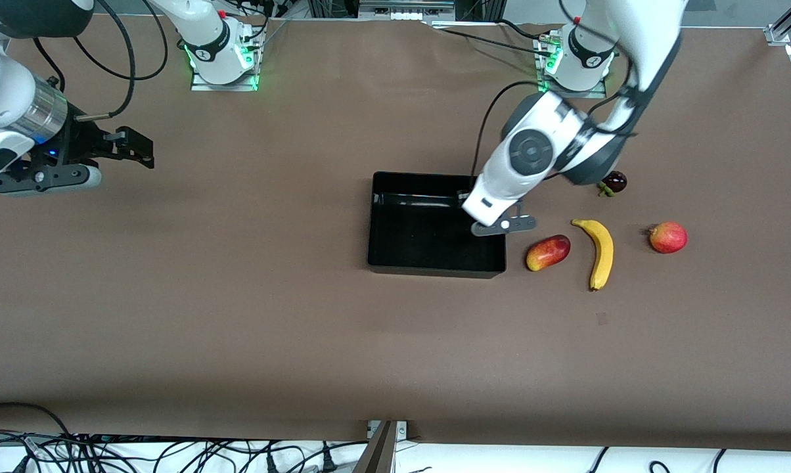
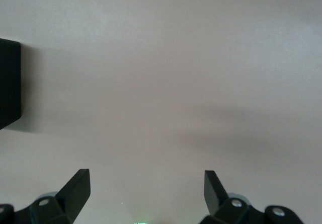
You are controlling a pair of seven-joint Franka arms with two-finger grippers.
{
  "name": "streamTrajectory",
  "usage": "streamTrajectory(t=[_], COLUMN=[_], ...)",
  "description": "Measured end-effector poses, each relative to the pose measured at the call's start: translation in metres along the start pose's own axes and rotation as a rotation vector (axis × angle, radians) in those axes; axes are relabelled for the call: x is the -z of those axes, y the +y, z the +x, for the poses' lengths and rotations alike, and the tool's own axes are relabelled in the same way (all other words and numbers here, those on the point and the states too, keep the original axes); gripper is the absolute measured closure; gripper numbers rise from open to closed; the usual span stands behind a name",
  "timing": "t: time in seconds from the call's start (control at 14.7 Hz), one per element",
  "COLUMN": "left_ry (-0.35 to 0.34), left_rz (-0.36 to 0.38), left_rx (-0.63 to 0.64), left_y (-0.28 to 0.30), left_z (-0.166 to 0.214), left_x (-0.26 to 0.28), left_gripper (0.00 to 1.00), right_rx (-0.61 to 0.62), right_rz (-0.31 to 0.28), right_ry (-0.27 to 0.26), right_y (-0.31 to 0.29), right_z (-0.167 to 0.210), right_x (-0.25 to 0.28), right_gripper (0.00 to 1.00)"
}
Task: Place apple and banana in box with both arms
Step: 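Release the apple into the box and move the left gripper to the banana, then lower the left gripper and grasp the yellow banana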
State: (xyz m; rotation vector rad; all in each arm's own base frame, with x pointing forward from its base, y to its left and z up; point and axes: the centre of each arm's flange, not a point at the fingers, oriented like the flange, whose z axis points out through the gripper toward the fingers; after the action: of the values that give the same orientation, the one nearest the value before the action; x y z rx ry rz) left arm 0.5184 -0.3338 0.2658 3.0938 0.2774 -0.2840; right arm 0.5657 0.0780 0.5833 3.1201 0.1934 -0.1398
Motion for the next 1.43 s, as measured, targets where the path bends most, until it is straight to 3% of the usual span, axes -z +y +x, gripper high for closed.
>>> streamTrajectory(t=[0.2, 0.34, 0.48, 0.75, 1.02, 1.29, 1.43], left_ry=[0.006, 0.017, 0.036, 0.080, 0.043, -0.047, -0.046], left_rz=[0.021, 0.038, 0.033, 0.086, 0.156, 0.117, 0.067], left_rx=[0.028, 0.027, 0.032, 0.051, -0.129, -0.274, -0.339], left_y=[0.016, 0.020, 0.021, -0.001, -0.103, -0.225, -0.266], left_z=[-0.006, -0.010, -0.007, 0.016, 0.078, 0.137, 0.158], left_x=[-0.055, -0.064, -0.053, 0.022, 0.109, 0.086, 0.055], left_gripper=[0.28, 0.14, 0.00, 0.00, 0.00, 0.00, 0.00], right_rx=[-0.003, -0.004, -0.009, -0.015, -0.015, -0.015, -0.016], right_rz=[-0.005, -0.005, -0.005, -0.004, -0.004, -0.004, -0.004], right_ry=[0.004, 0.003, -0.001, -0.002, -0.001, -0.001, -0.001], right_y=[0.002, 0.003, 0.006, 0.009, 0.009, 0.009, 0.009], right_z=[0.000, 0.000, 0.001, 0.002, 0.002, 0.002, 0.002], right_x=[0.002, 0.002, 0.000, -0.001, -0.001, -0.001, -0.001], right_gripper=[0.00, 0.00, 0.00, 0.00, 0.00, 0.00, 0.00])
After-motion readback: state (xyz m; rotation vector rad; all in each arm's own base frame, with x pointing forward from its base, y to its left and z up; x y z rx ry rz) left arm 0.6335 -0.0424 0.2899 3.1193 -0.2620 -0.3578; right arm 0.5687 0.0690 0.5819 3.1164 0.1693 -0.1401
